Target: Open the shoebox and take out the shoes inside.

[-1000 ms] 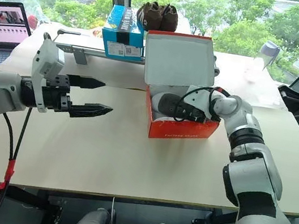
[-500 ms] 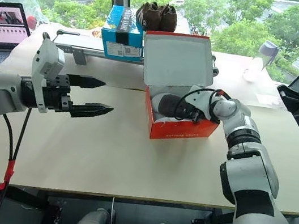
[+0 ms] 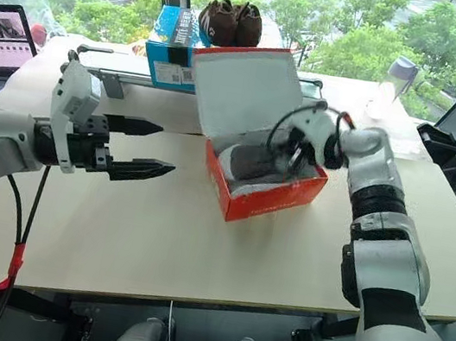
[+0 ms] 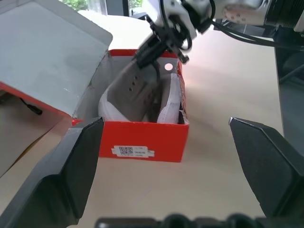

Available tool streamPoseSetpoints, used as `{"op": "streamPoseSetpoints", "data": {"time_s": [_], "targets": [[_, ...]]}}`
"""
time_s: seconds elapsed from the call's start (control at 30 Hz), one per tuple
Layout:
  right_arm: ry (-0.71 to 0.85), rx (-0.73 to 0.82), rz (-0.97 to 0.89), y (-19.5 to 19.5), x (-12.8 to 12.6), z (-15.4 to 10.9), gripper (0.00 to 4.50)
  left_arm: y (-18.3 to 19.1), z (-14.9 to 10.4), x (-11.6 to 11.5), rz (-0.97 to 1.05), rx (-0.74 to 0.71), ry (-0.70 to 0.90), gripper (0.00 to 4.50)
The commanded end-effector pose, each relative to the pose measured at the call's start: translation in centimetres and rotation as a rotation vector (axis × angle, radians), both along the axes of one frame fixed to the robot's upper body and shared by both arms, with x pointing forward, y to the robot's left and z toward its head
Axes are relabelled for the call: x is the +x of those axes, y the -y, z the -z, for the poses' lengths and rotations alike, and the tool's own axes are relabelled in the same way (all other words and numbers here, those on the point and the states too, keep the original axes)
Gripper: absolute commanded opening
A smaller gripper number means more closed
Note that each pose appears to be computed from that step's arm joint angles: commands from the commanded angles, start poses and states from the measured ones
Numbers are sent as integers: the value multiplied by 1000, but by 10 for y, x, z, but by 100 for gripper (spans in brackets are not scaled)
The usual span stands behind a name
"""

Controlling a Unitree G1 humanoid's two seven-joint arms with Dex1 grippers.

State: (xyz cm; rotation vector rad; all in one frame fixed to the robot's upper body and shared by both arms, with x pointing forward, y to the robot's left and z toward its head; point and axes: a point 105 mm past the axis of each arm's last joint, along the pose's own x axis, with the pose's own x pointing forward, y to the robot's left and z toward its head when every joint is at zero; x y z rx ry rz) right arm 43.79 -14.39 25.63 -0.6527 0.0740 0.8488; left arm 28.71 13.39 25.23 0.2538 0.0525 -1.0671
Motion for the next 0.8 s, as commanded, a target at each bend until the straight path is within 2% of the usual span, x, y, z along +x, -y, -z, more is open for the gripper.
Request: {"op": "streamPoseSetpoints", "data": {"time_s": [0.03,0.1,0.17,0.23,0.37,0.43,0.5,0.67,0.8], "targets": [[23,283,82,14,-19,-70,3,7,-6,-1,41,-5,33,450],[-2,368,129,20,-27,-82,3,9,-5,-1,50,-5,30,450],[-42,491,322,48,-31,-93,3,12,-3,0,66,-7,25,450],[-69,548,459,67,-37,-95,3,14,-2,0,77,-6,23,450],[-167,685,614,99,-51,-89,3,16,-2,2,94,-6,24,450],[-210,789,758,134,-60,-83,3,17,-1,3,106,-3,22,450],[-244,864,835,151,-66,-77,3,18,-1,4,114,-2,19,450],[-414,1006,974,167,-79,-30,3,19,-1,4,124,2,17,450],[-480,990,1083,174,-84,15,3,18,-1,3,126,4,14,450]]}}
